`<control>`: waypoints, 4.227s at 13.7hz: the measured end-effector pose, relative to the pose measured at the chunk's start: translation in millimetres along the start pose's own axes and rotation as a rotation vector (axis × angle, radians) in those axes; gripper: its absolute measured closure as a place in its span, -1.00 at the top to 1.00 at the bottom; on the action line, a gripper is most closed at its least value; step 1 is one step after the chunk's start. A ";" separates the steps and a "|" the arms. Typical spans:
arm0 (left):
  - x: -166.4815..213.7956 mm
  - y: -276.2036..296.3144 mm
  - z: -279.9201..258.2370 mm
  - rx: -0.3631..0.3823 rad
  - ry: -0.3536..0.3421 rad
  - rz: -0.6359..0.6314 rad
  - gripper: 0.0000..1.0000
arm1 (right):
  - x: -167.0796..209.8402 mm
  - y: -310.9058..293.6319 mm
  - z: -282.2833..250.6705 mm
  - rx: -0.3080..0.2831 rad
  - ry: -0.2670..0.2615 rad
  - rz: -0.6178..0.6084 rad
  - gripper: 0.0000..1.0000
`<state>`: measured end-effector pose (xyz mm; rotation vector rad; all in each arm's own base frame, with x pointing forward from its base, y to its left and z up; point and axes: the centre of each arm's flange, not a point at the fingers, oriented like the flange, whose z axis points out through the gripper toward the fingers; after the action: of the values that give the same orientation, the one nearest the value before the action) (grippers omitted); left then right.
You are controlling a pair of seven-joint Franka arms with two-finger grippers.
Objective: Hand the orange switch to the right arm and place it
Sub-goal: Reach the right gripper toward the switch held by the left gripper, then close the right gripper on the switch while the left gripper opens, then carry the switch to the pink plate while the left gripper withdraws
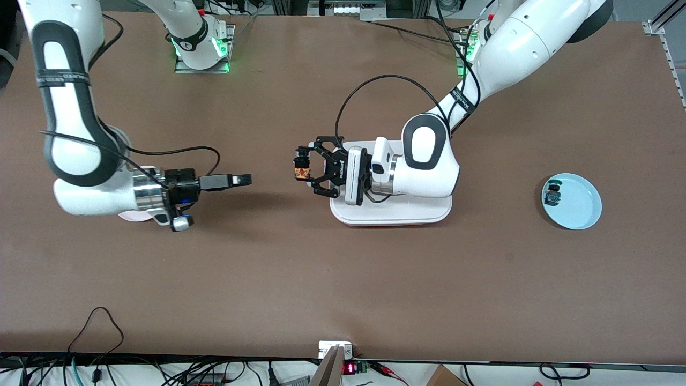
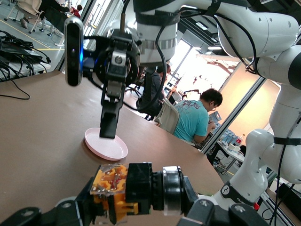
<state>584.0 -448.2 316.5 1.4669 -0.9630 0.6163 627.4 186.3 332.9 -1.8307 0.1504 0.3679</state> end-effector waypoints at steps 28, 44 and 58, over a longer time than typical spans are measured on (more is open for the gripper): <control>-8.5 1.1 10.8 -0.014 0.005 -0.023 0.44 | -50.3 37.5 90.0 0.221 0.075 0.277 0.61; -9.6 -0.3 11.0 -0.014 0.037 -0.054 0.44 | -48.9 37.2 87.6 0.241 0.088 0.289 -0.33; 31.2 2.2 -4.4 -0.003 -0.001 -0.119 1.00 | -32.6 11.4 -64.9 -0.242 -0.031 0.093 -0.33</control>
<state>598.9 -450.2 344.2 1.5107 -0.8700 0.5269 604.6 118.4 349.2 -2.0603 0.1764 0.4975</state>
